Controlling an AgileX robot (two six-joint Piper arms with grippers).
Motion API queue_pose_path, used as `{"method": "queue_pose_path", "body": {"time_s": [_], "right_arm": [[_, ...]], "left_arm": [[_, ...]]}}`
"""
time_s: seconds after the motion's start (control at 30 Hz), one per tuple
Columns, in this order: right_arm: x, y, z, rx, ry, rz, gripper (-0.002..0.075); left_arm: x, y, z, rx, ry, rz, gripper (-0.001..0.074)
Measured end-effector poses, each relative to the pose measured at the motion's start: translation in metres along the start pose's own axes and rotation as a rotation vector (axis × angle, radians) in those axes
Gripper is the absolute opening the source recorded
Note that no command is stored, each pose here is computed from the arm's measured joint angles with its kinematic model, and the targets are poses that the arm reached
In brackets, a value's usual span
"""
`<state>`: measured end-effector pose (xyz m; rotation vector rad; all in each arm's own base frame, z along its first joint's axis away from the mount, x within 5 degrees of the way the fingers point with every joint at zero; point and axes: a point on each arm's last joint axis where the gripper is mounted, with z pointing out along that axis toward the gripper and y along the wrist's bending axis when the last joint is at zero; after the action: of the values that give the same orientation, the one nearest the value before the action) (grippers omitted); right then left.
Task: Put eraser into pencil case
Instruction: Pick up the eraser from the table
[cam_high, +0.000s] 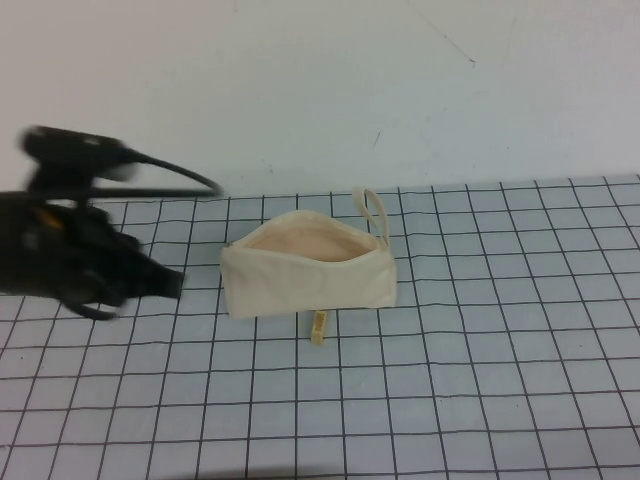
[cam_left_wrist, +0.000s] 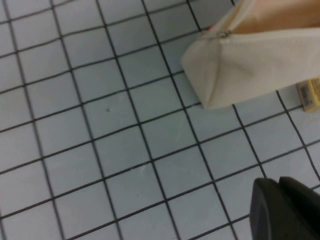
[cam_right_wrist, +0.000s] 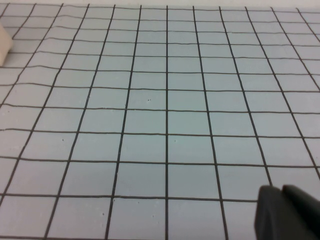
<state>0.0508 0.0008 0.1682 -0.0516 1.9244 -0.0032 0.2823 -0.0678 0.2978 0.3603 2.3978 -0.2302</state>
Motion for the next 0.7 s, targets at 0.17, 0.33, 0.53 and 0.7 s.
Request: {"method": "queue_pose_path", "body": {"time_s": [0.17, 0.33, 0.53, 0.7], "right_arm": [[0.0, 0.0, 0.0, 0.0, 0.0, 0.0, -0.0001], [0.0, 0.0, 0.0, 0.0, 0.0, 0.0, -0.0001], [0.0, 0.0, 0.0, 0.0, 0.0, 0.0, -0.0001], [0.0, 0.0, 0.0, 0.0, 0.0, 0.0, -0.0001]], "left_arm": [[-0.004, -0.045, 0.042, 0.007, 0.103, 0.052, -0.0002], [-0.01, -0.088, 0.071, -0.009, 0.141, 0.057, -0.0001], [-0.01, -0.11, 0.108, -0.024, 0.205, 0.018, 0.0183], [-0.013, -0.114, 0.13, -0.038, 0.239, -0.006, 0.0378]]}}
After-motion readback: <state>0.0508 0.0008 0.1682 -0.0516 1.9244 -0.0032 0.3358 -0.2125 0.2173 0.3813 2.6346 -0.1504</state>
